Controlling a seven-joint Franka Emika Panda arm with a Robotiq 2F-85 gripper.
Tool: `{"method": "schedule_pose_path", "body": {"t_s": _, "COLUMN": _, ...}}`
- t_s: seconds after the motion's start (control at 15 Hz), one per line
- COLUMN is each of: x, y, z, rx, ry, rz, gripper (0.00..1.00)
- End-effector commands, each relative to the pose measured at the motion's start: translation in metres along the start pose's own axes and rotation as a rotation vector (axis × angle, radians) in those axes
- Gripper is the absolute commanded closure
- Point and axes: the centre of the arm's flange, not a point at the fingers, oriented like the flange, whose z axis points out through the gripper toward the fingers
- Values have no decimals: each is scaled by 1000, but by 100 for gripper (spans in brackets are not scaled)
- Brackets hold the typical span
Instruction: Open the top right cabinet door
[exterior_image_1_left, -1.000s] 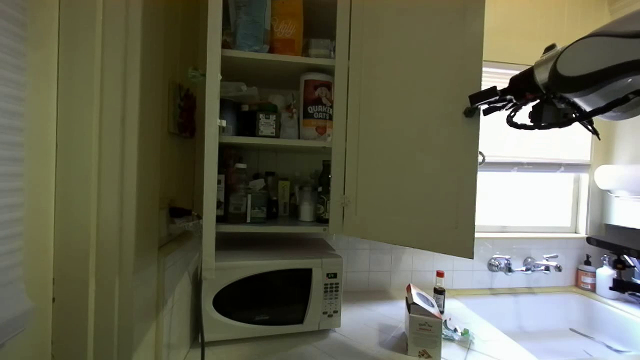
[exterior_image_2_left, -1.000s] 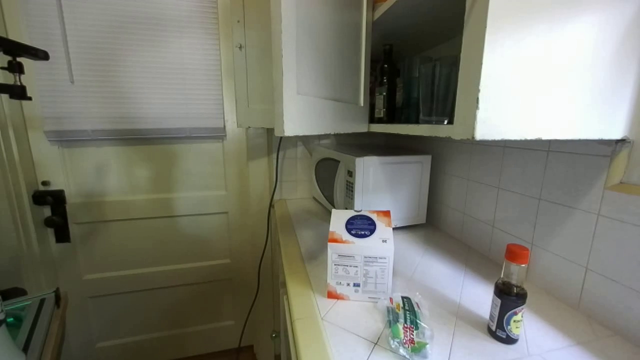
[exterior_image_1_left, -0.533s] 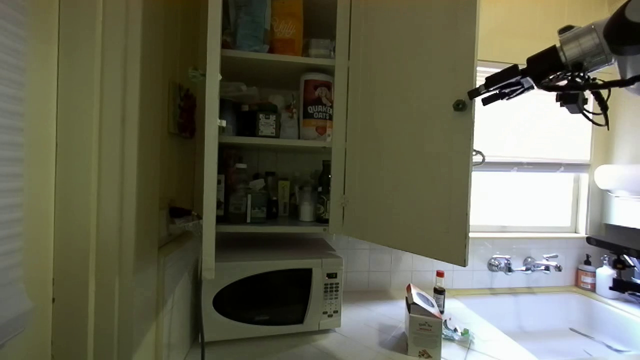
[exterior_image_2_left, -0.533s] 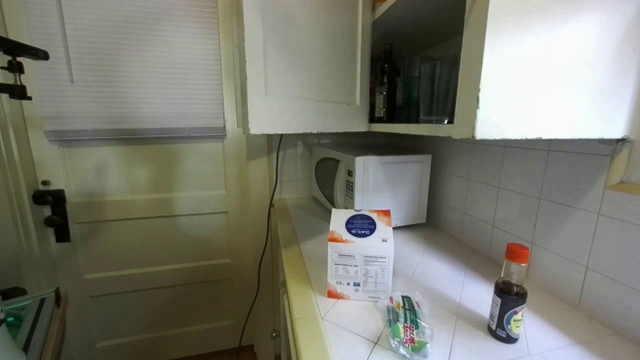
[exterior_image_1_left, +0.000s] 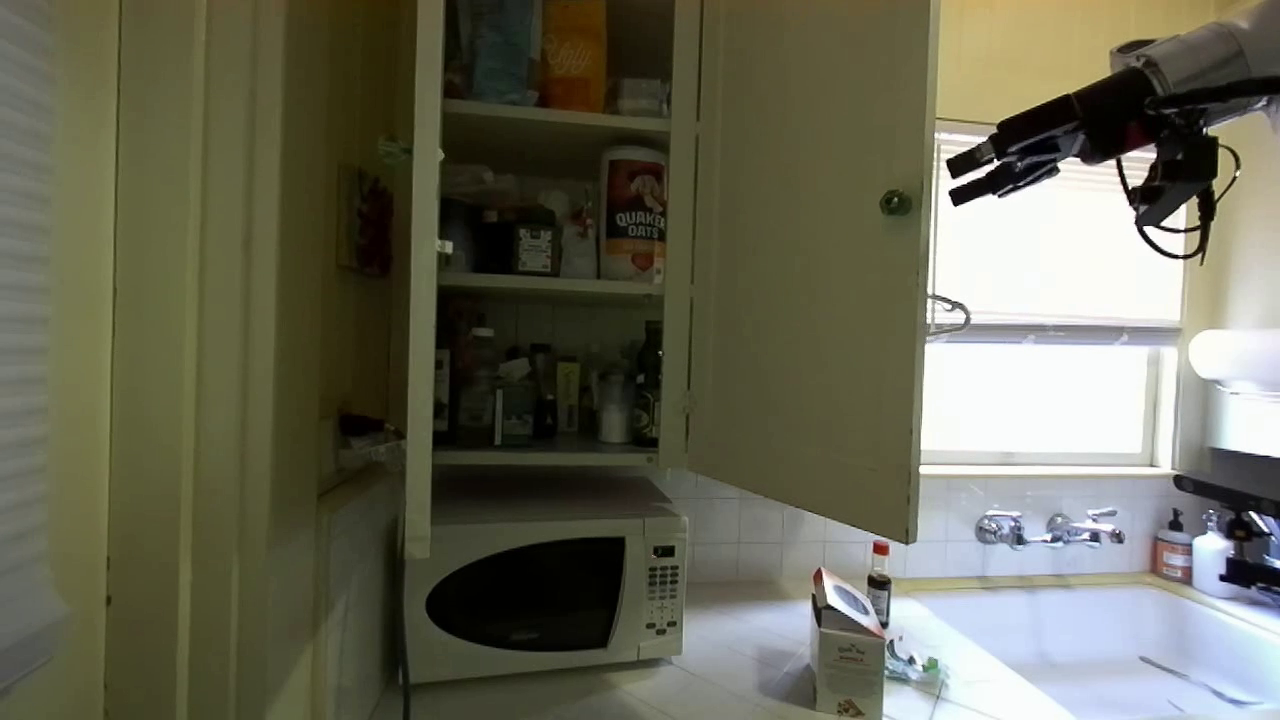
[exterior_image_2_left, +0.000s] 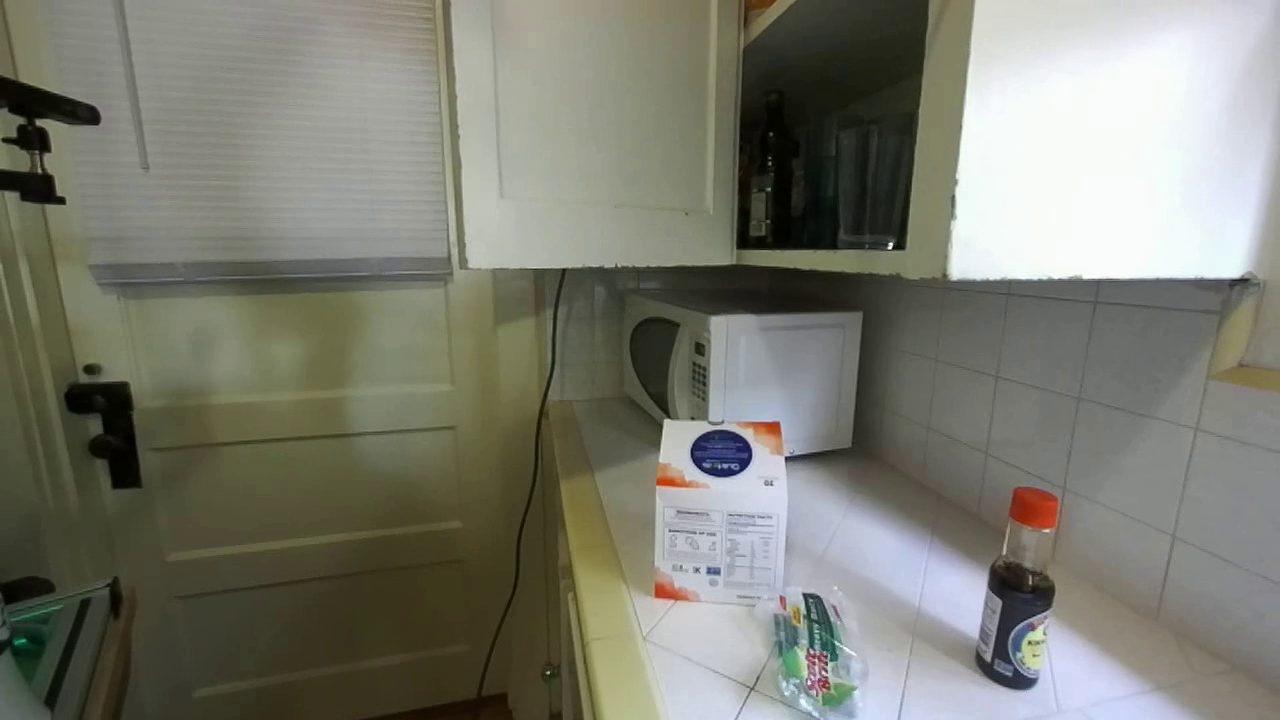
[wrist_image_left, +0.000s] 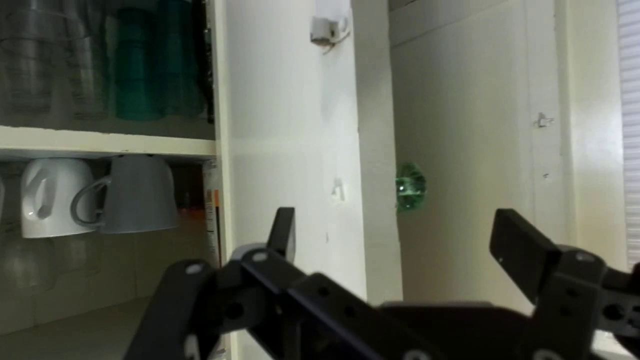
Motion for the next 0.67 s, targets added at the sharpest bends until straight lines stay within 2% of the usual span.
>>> {"method": "schedule_pose_path", "body": {"t_s": 0.0, "x": 4, "y": -5, "z": 7, "rx": 179, "ry": -15, "rz": 8, "gripper": 0}}
{"method": "schedule_pose_path", "body": {"t_s": 0.27, "x": 8, "y": -22, "z": 36, "rx": 309, "ry": -70, "rz": 20, "gripper": 0}}
{"method": "schedule_pose_path", "body": {"t_s": 0.6, "x": 17, "y": -54, "z": 108, "rx": 461, "ry": -169, "rz": 42, "gripper": 0}}
